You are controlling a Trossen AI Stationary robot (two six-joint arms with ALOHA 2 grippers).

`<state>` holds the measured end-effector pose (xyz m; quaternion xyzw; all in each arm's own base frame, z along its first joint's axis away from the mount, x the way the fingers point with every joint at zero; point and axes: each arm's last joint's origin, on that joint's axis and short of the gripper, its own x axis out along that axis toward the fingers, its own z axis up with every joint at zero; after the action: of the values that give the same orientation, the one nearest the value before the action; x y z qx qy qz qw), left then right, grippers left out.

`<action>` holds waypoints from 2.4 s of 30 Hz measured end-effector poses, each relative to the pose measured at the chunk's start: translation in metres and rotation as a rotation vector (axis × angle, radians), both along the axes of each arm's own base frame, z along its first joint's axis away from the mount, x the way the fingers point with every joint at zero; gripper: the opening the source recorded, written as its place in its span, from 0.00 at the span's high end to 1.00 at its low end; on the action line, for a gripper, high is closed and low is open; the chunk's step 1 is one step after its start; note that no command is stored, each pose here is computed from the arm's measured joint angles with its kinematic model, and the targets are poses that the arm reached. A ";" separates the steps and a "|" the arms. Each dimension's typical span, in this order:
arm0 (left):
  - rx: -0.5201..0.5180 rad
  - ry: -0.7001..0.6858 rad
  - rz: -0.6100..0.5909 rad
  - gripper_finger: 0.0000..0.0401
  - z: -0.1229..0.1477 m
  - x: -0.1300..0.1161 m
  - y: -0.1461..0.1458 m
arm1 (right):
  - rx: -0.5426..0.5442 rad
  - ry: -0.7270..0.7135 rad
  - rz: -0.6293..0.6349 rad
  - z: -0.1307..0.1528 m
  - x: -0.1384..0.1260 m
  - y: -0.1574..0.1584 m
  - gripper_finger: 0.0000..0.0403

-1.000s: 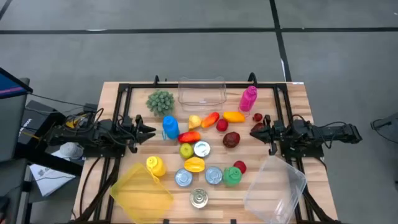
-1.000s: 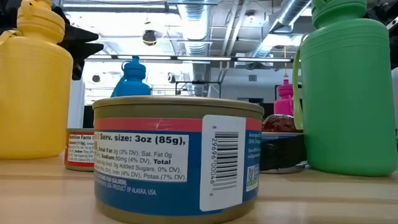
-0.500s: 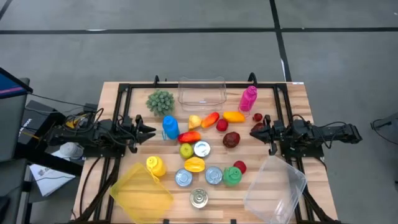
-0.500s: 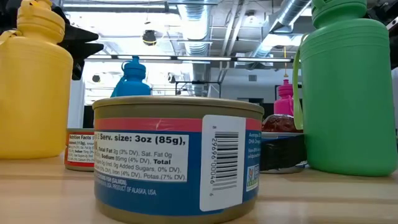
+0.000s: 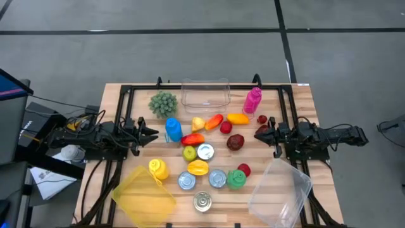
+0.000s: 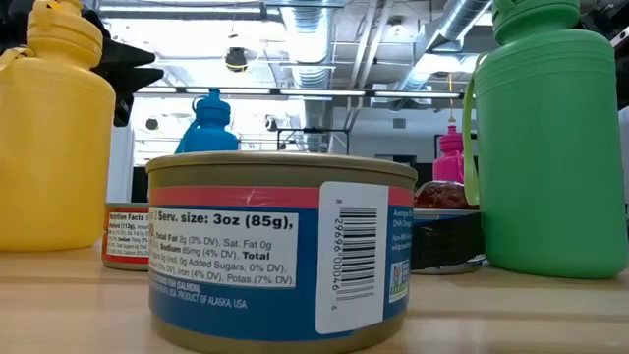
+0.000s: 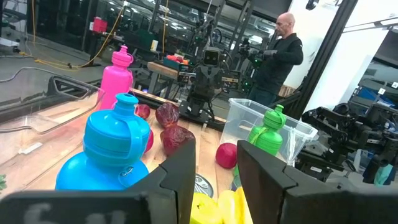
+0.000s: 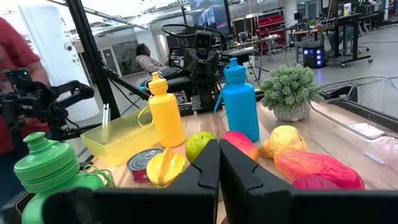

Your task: Pick & Place Food Item

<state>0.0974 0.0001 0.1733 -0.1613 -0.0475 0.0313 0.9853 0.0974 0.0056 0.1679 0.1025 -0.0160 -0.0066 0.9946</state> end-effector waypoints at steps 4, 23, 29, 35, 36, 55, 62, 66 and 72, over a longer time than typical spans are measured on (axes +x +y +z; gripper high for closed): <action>0.000 0.000 0.000 0.73 0.000 0.000 0.000 | 0.000 0.000 0.000 0.000 0.000 0.000 1.00; -0.001 0.000 0.005 0.73 0.000 0.000 0.000 | 0.000 0.000 -0.001 0.000 0.000 0.000 1.00; -0.003 0.000 0.005 0.73 0.000 0.000 0.000 | 0.000 0.000 0.000 0.000 0.000 0.000 1.00; -0.003 -0.001 0.004 0.73 0.000 0.000 0.000 | 0.000 0.001 0.000 0.000 0.000 0.000 1.00; -0.003 0.000 0.004 0.73 0.000 0.000 0.000 | 0.000 0.000 -0.001 0.000 0.000 0.000 1.00; -0.060 -0.218 0.123 0.73 0.020 -0.004 0.004 | 0.283 -0.057 0.015 0.006 -0.001 0.000 1.00; -0.105 -0.430 0.181 0.73 0.039 -0.013 0.006 | 0.487 -0.256 0.067 0.027 -0.005 -0.001 1.00; -0.139 -0.598 0.169 0.73 0.052 -0.022 0.006 | 0.495 -0.327 0.067 0.033 -0.007 -0.002 1.00; -0.150 -0.683 0.167 0.73 0.058 -0.027 0.007 | 0.508 -0.352 0.007 0.035 -0.007 -0.004 1.00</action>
<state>0.0702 0.0066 0.2311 -0.2298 -0.3844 0.0593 0.8921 0.0902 0.0021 0.2028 0.3474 -0.1853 0.0107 0.9192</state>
